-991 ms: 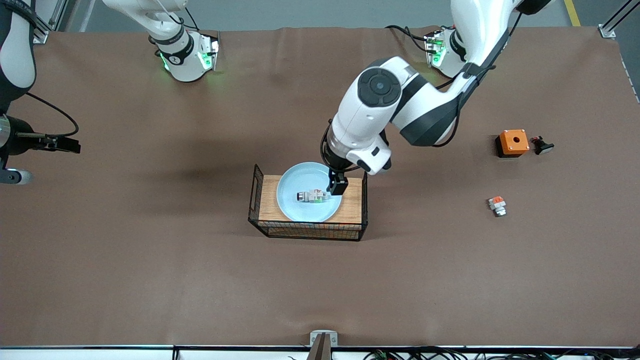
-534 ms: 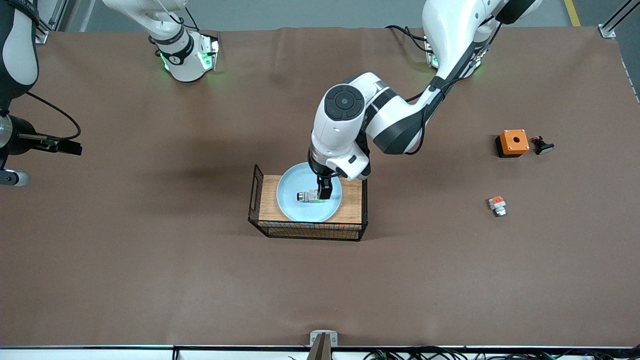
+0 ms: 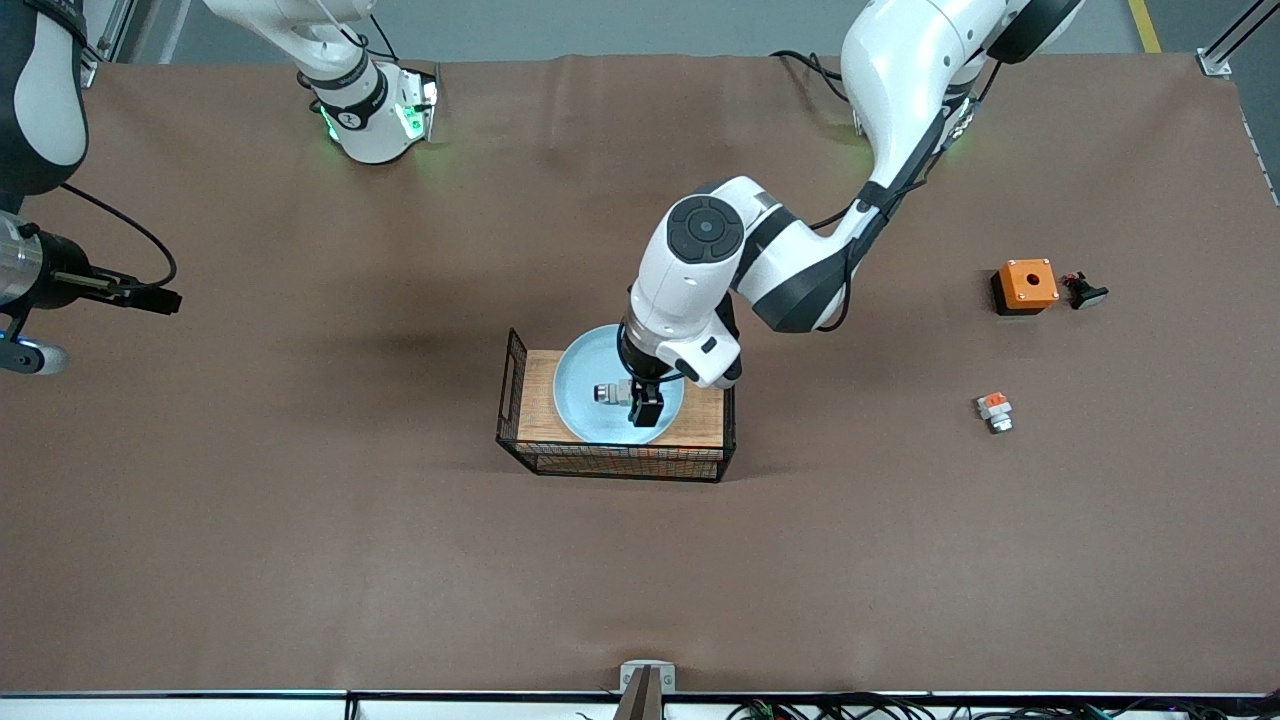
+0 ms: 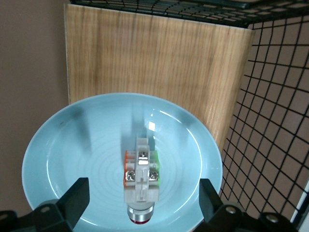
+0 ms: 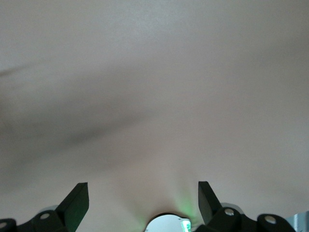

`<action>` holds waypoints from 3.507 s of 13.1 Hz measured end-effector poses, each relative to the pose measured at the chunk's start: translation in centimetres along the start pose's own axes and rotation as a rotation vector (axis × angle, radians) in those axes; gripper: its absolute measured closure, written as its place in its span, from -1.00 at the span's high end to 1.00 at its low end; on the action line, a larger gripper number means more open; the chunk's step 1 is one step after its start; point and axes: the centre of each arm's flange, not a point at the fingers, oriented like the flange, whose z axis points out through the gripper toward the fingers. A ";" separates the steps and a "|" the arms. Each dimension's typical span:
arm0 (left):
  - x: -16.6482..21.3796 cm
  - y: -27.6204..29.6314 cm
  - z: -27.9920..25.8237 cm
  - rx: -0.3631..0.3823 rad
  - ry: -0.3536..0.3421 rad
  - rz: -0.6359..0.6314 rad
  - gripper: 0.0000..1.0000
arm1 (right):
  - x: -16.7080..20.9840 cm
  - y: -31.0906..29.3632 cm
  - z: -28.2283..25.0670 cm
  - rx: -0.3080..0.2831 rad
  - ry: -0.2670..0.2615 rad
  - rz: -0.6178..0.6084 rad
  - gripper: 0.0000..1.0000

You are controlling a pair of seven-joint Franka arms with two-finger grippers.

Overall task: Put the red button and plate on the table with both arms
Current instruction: 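Lower the left gripper and close it on the white button, then lift the button with the left gripper while the right gripper approaches, then carry the button beside the small parts while the right gripper lowers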

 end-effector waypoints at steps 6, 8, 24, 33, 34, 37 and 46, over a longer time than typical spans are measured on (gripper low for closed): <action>0.3 -0.1 1.5 0.010 0.003 0.012 0.70 | -0.1 -0.7 -0.1 0.003 0.005 0.034 1.00; 0.3 -0.1 1.6 0.011 0.004 0.013 0.52 | -0.1 -0.8 -0.1 0.003 0.006 0.040 1.00; -1.1 0.2 -8.9 -0.021 -0.002 0.161 -0.33 | -8.1 -17.7 -1.8 0.072 0.007 0.499 0.97; 10.5 0.9 -22.1 0.280 0.034 0.645 -0.33 | -19.1 -33.2 0.2 0.176 0.084 0.758 1.00; 12.9 1.1 -22.9 0.314 0.036 0.713 -0.33 | -20.5 -34.9 0.8 0.195 0.090 0.784 1.00; 20.7 1.1 -23.5 0.393 0.023 0.915 -0.33 | -23.4 -39.8 3.4 0.243 0.119 0.877 1.00; 34.7 2.4 -14.4 0.396 -0.034 1.353 -0.33 | -22.0 -48.7 14.0 0.245 0.231 1.076 0.96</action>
